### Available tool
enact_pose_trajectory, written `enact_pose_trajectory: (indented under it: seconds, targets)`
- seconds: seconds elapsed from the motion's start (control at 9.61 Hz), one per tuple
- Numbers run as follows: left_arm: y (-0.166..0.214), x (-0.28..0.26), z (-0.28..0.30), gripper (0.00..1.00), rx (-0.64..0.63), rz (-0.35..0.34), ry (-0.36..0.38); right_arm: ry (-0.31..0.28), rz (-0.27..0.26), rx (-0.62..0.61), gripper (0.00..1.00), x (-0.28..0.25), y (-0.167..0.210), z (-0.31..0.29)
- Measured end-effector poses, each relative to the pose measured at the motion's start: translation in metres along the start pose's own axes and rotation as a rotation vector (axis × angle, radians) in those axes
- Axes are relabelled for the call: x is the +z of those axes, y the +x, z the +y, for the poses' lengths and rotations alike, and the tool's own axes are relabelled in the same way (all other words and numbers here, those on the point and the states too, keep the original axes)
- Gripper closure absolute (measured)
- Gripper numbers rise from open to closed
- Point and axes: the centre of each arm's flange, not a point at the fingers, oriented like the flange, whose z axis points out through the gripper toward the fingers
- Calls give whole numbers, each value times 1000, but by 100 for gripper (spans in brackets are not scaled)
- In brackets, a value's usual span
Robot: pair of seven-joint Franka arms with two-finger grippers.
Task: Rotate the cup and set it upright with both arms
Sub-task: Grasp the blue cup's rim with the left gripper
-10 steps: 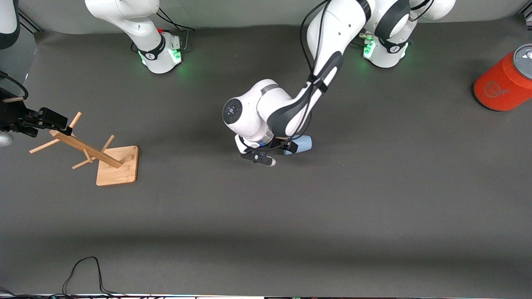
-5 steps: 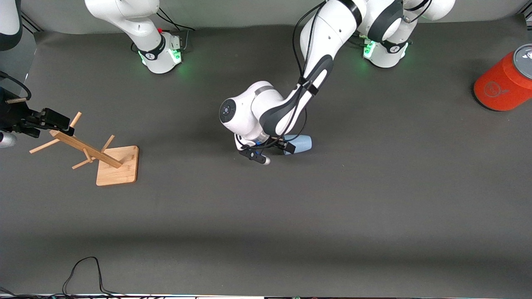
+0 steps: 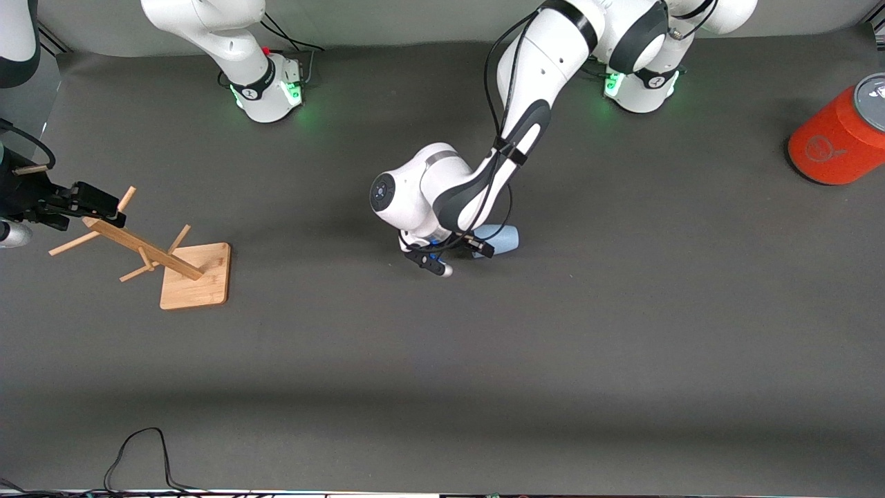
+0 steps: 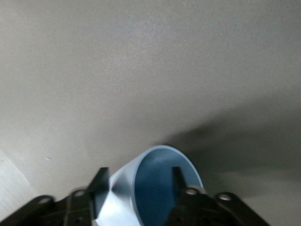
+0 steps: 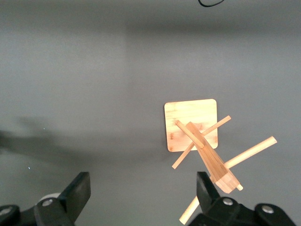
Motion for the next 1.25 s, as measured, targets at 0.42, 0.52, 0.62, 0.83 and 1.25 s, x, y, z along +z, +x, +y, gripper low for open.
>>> enact_pose_trajectory:
  seconds: [0.42,0.52,0.62,0.83,1.25]
  targets:
    - [-1,0,-5,86,86,-2,57,0,-2,1,0,1,1,1]
    - [-1,0,-5,86,90,-1,58,0,-3,1,0,2,1,1]
    - [-1,0,-5,86,99,-1,59,0,-4,1,0,3,1,1]
    - [-1,-7,-13,88,92,6,62,0,-6,3,0,3,2,1]
    - [5,-60,-78,92,-45,77,50,-1,-7,3,0,4,2,2]
